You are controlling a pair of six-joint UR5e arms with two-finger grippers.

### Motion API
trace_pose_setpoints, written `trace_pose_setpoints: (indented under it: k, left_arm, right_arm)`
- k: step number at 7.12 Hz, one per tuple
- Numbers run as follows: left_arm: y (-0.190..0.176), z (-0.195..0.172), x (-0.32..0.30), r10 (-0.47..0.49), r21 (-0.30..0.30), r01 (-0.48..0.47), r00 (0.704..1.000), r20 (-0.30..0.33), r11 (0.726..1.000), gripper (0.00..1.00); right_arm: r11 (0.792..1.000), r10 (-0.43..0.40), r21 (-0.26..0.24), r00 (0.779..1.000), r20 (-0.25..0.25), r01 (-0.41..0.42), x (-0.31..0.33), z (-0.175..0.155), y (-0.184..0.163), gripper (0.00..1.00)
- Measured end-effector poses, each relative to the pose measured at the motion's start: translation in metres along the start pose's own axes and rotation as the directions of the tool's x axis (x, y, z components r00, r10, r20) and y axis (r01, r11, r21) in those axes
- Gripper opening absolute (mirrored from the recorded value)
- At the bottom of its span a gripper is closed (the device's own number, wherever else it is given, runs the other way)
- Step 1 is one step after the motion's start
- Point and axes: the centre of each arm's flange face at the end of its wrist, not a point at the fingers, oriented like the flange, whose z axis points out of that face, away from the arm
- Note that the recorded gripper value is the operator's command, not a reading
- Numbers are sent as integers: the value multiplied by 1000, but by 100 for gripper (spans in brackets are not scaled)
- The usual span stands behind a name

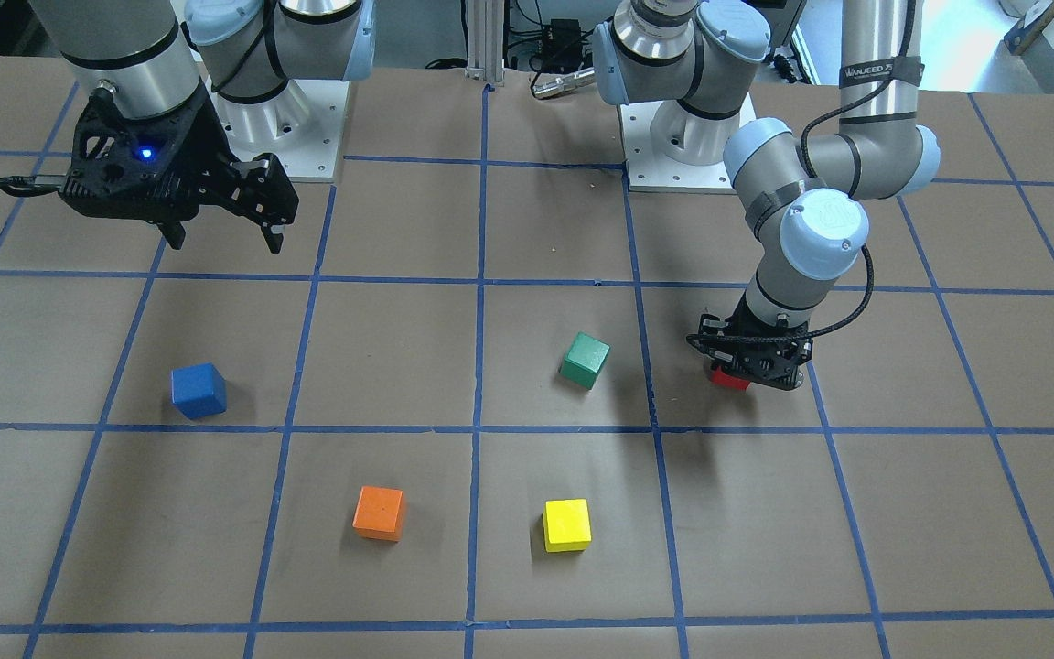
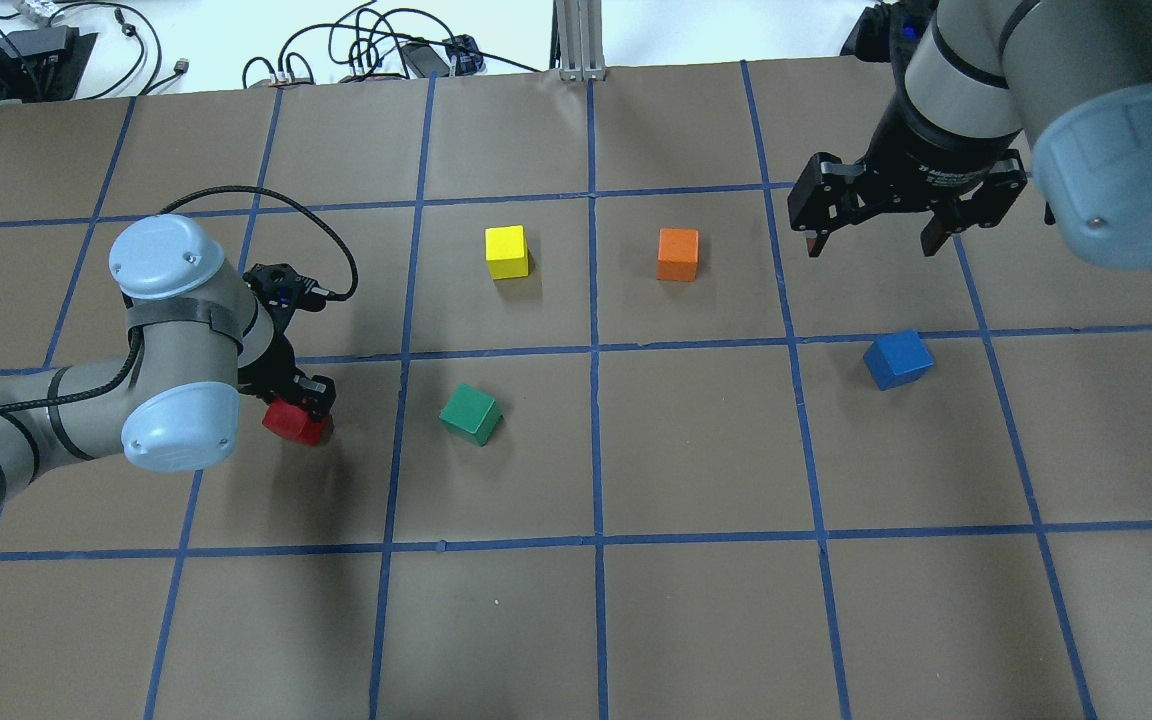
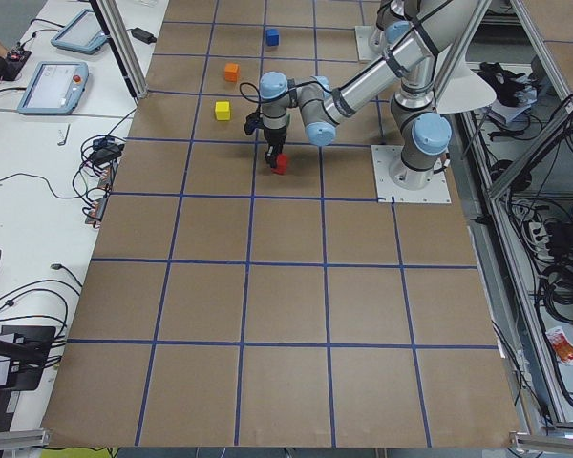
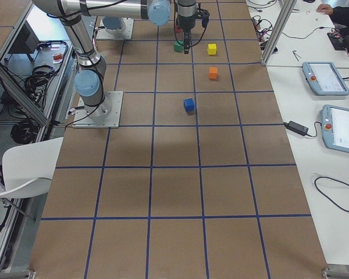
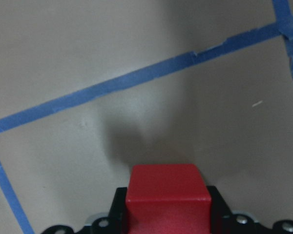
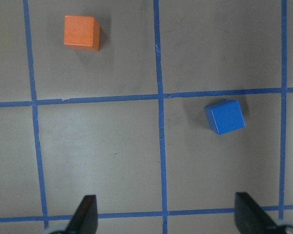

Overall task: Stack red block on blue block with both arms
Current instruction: 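Carry the red cube with the left gripper toward the table centre and release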

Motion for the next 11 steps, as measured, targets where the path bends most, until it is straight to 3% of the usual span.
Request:
trace_pose_setpoints:
  k: [3,5,6,10,11]
  left_arm:
    - [-66,-92,45,-46,17,46,999,-2,999,0]
    - [-107,-134,125,-135,39,138,989,-65,990,0]
    - [-119,-128,169,-159,35,163,984,-85,986,0]
    - [-151,-45,283,-248,59,256,962,-115,965,0]
    - [-151,-32,296,-248,49,255,962,-112,966,62]
  right_arm:
    - [1000,1,0,1000,0,-1,0,0,0,100]
    - [1000,1,-1,1000,0,-1,0,0,0,100]
    - [1000,1,-1,1000,0,-1,0,0,0,100]
    - [1000,1,-2,1000,-1,-1,0,0,0,100]
    - [1000,1,-2,1000,-1,-1,0,0,0,100]
